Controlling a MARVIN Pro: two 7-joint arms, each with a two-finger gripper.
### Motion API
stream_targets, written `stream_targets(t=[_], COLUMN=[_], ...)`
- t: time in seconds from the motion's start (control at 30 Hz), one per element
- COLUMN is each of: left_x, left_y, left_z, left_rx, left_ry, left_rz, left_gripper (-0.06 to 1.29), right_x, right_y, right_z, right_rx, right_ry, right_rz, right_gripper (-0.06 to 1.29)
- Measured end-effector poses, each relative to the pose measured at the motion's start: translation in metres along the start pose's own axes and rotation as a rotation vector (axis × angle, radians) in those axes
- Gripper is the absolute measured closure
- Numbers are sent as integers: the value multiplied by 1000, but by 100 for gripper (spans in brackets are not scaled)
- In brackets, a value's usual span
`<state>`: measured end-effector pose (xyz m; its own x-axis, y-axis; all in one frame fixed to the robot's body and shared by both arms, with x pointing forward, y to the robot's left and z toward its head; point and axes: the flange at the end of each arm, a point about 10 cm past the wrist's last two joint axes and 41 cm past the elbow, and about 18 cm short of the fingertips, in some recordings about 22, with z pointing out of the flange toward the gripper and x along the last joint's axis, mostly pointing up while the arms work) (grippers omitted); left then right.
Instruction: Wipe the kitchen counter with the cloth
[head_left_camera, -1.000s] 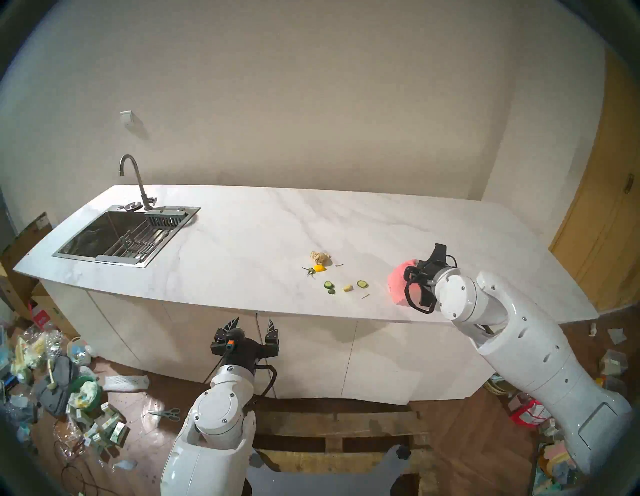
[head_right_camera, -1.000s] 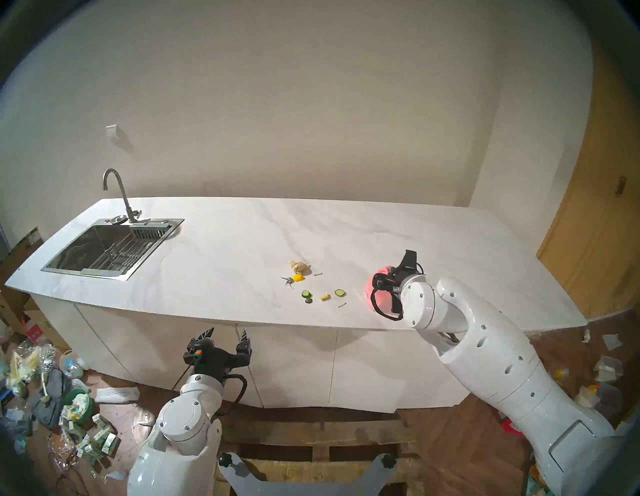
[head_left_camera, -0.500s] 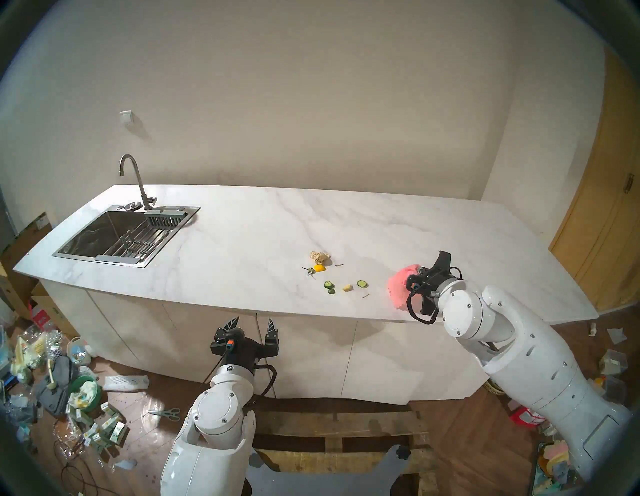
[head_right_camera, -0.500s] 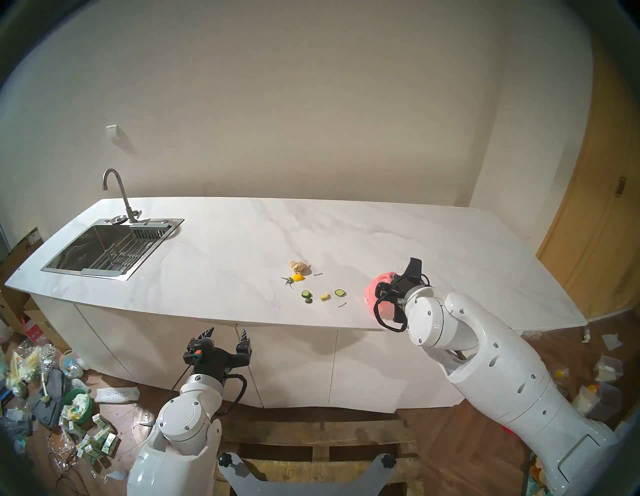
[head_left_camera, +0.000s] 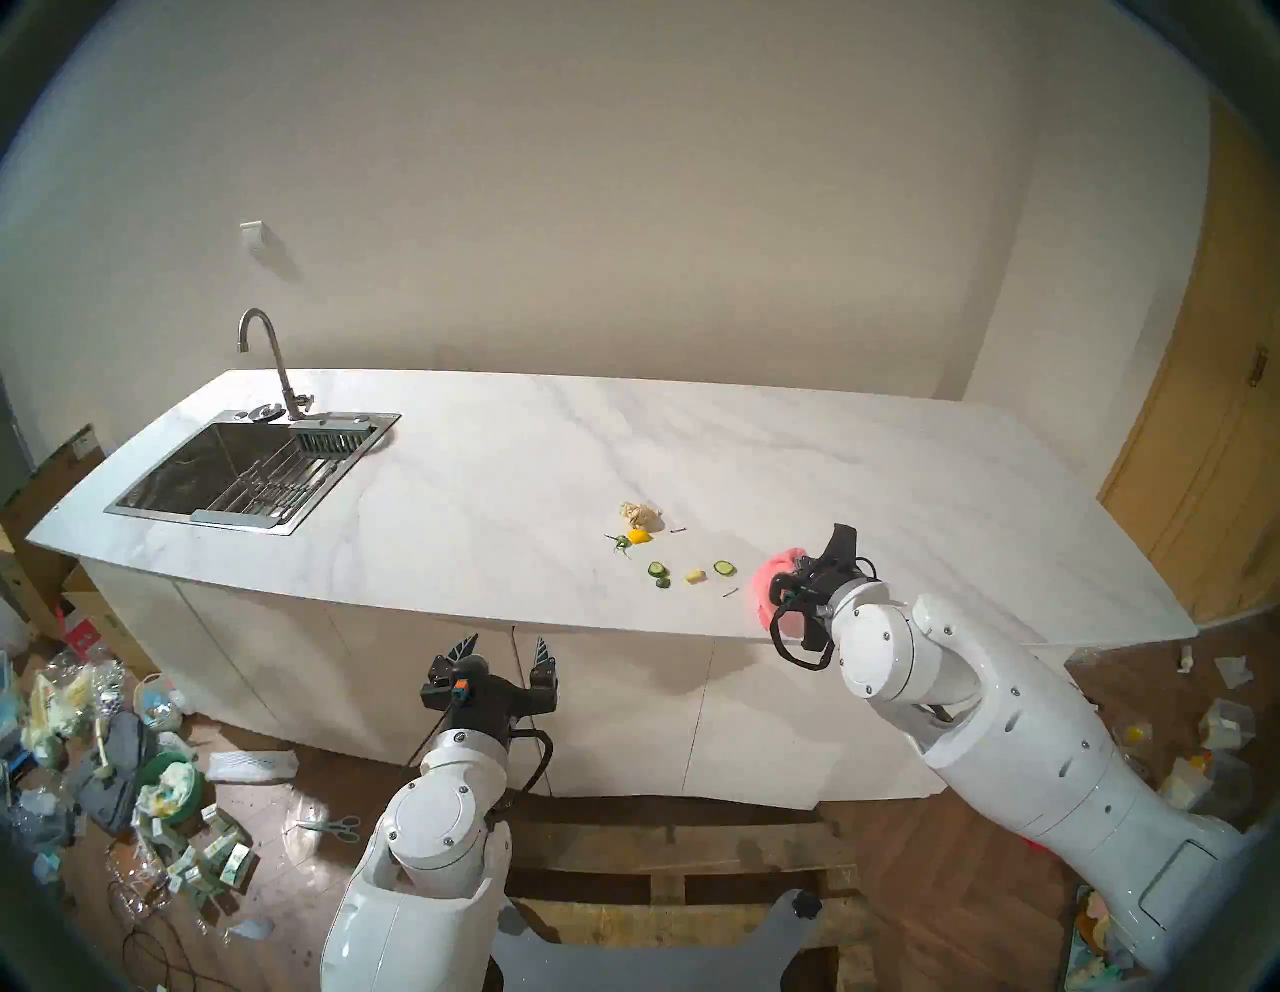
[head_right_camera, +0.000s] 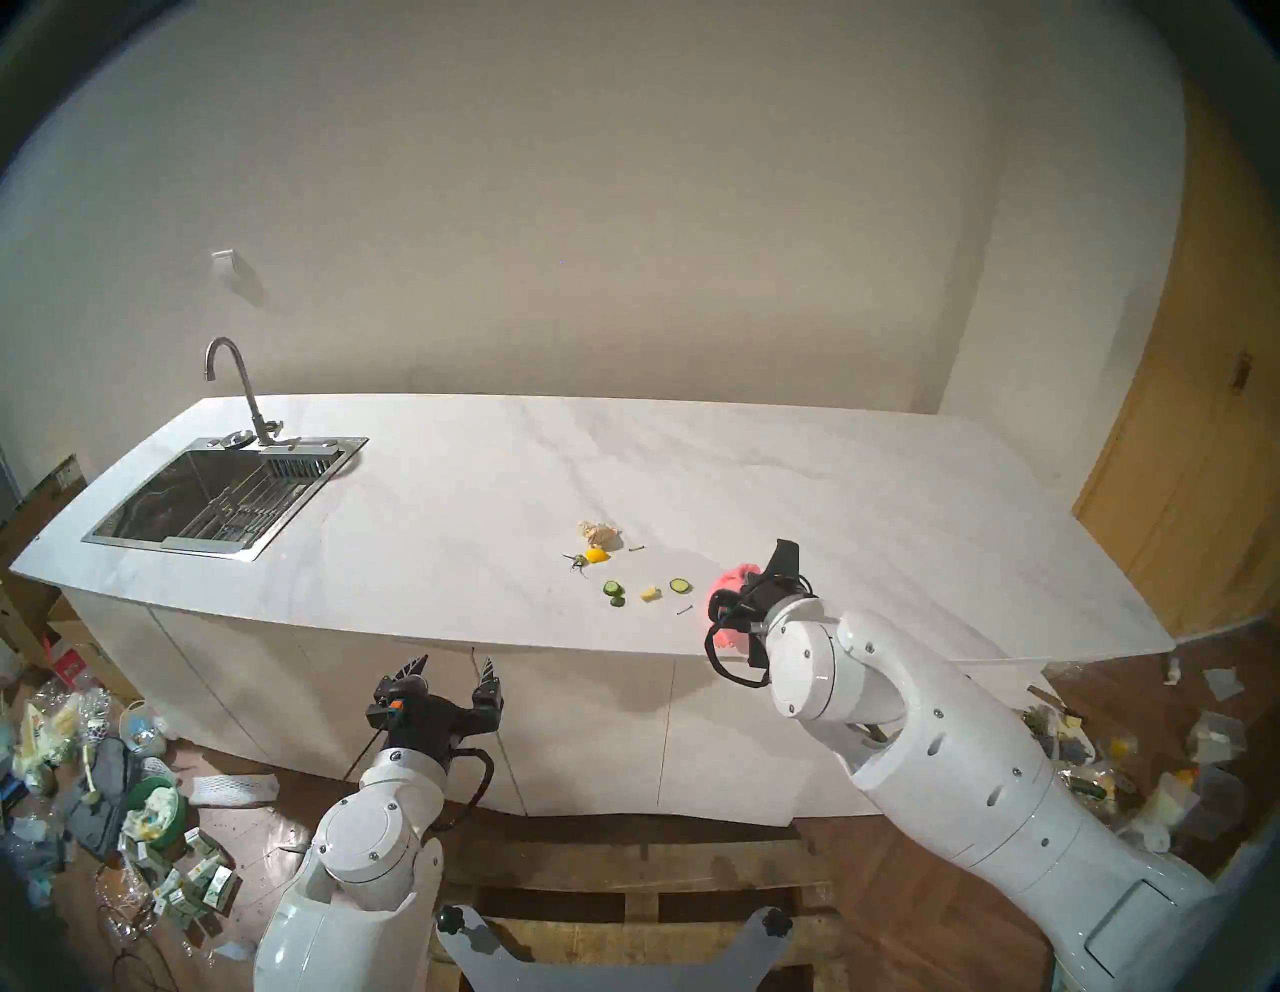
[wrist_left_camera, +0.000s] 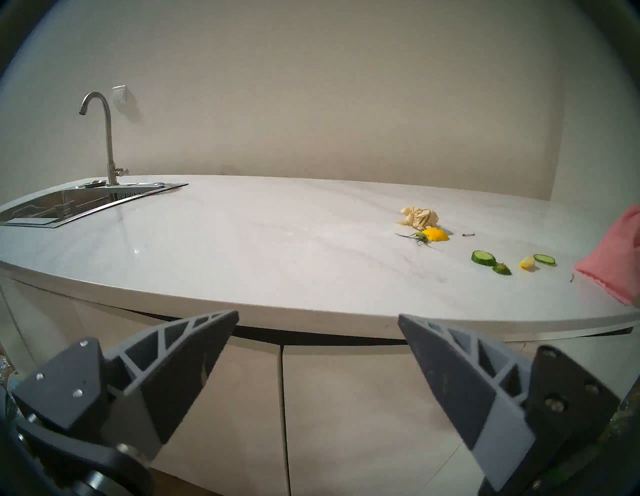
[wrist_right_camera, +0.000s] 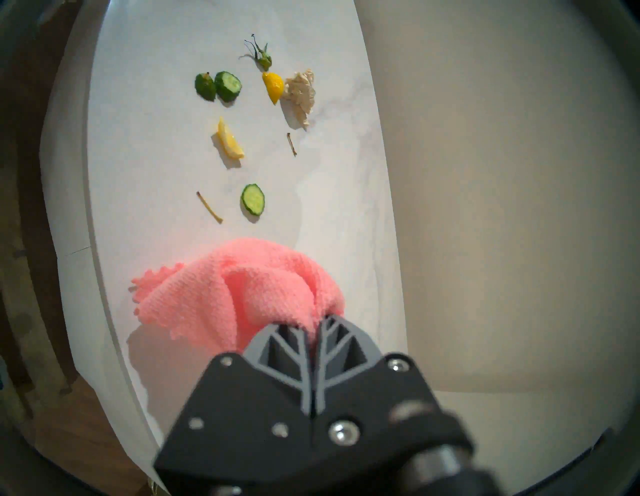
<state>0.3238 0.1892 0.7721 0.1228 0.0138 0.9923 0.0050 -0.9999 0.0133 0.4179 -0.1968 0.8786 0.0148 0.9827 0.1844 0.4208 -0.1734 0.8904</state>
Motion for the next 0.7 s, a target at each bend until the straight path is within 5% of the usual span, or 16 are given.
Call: stream_targets(t=[0.3, 0.7], left_x=[0, 0], left_y=[0, 0], left_z=[0, 0], left_rx=[0, 0], left_ry=[0, 0], left_rz=[0, 0], left_gripper=[-2, -2], right_x=[15, 58], right_y=[-1, -20], right_z=[19, 34], right_rx=[21, 105], right_ry=[-2, 21], right_rz=[-1, 8], right_gripper=[125, 125])
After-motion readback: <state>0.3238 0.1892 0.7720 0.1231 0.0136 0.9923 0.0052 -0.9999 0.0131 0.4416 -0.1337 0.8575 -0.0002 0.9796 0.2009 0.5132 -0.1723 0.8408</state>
